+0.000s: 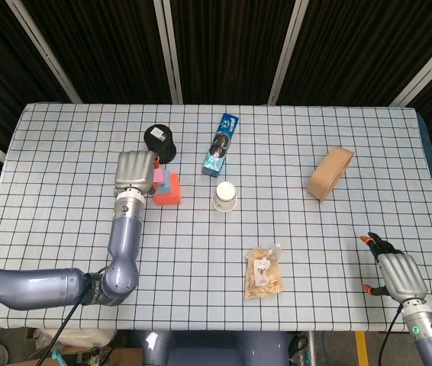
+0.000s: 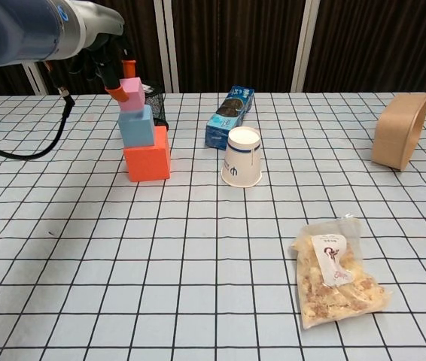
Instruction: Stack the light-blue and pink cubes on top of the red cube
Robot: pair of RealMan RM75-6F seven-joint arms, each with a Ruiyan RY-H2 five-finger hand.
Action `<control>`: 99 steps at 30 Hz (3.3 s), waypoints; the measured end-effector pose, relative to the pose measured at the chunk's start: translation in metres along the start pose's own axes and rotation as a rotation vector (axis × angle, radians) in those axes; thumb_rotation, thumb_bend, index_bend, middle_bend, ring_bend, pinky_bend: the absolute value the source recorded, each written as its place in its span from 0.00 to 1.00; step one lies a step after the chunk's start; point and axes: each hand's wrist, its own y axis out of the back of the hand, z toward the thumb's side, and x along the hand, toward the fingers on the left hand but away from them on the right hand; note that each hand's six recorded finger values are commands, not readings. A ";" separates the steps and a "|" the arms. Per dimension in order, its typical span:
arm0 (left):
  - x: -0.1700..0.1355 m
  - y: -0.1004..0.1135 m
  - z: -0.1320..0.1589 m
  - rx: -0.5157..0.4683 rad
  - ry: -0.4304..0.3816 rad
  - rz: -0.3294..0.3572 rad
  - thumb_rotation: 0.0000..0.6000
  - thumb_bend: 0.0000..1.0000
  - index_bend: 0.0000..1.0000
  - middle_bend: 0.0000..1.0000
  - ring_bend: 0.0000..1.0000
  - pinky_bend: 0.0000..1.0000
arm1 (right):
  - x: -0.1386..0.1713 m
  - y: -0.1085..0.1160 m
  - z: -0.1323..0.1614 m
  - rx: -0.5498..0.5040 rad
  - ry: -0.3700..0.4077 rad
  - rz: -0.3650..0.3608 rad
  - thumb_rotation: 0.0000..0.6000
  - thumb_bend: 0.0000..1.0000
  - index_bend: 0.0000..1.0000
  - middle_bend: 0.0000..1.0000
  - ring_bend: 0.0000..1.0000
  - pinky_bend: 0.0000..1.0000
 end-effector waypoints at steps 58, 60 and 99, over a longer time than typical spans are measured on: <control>0.005 -0.012 0.009 -0.006 0.066 -0.008 1.00 0.34 0.46 0.87 0.71 0.77 | -0.002 -0.002 -0.001 0.001 -0.001 0.008 1.00 0.14 0.14 0.10 0.20 0.38; 0.005 -0.013 0.009 -0.006 0.066 -0.009 1.00 0.34 0.46 0.87 0.71 0.77 | -0.002 -0.003 0.000 0.002 -0.001 0.009 1.00 0.14 0.14 0.10 0.20 0.38; -0.006 0.006 0.003 0.009 0.065 0.035 1.00 0.30 0.33 0.87 0.71 0.77 | -0.002 -0.005 0.001 0.005 0.002 0.025 1.00 0.14 0.14 0.10 0.20 0.38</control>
